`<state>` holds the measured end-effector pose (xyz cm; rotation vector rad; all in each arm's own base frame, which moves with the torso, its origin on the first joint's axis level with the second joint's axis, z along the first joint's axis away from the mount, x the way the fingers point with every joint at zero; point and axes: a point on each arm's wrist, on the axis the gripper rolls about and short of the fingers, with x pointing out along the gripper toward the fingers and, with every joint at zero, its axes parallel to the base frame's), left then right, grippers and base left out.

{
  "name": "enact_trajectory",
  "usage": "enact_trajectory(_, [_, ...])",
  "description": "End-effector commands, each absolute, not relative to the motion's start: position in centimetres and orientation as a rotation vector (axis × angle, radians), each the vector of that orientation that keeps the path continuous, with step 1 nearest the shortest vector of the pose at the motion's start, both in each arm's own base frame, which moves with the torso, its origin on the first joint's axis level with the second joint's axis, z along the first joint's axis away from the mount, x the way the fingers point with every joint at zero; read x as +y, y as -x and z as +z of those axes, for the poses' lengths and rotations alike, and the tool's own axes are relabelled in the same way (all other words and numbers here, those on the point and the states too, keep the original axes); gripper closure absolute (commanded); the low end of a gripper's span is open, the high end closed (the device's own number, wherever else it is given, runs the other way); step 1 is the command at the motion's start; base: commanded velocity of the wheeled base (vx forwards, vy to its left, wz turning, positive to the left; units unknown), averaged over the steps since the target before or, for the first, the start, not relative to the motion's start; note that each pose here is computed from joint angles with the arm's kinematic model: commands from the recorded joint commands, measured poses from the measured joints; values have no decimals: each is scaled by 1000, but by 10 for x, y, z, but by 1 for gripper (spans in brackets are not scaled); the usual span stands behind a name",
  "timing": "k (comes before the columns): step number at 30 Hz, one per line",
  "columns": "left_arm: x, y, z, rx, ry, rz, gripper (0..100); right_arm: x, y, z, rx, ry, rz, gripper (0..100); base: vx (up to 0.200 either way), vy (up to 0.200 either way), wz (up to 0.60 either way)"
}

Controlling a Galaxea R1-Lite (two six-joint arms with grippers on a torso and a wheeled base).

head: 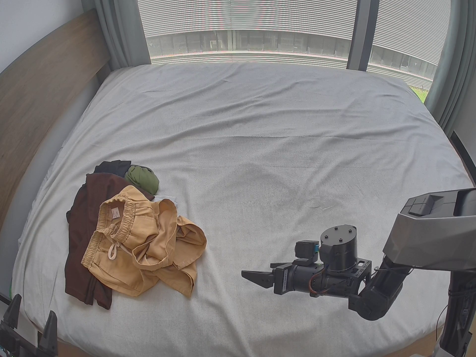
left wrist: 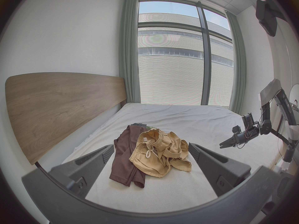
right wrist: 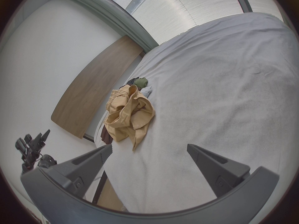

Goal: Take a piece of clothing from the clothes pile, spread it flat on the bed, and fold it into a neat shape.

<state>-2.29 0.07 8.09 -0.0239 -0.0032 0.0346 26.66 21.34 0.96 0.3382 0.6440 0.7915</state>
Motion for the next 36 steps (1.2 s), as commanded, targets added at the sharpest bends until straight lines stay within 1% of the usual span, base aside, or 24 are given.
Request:
enact_trajectory(1, [1, 23, 76, 1, 26, 35, 0, 226, -268, 15, 643, -358, 813, 0, 0, 0, 0])
enact_trajectory(8, [1, 23, 76, 1, 31, 35, 0, 239, -273, 16, 665, -356, 825, 0, 0, 0, 0])
enact_trajectory(11, [1, 23, 76, 1, 31, 35, 0, 254, -279, 15, 701, -396, 823, 0, 0, 0, 0])
enact_trajectory(13, [1, 23, 76, 1, 31, 35, 0, 255, -279, 15, 707, -398, 823, 0, 0, 0, 0])
enact_trajectory(24, [1, 23, 76, 1, 31, 35, 0, 294, -278, 3, 774, -367, 873, 0, 0, 0, 0])
enact_trajectory(36, [1, 23, 76, 1, 31, 37, 0, 326, -285, -10, 832, -348, 880, 0, 0, 0, 0])
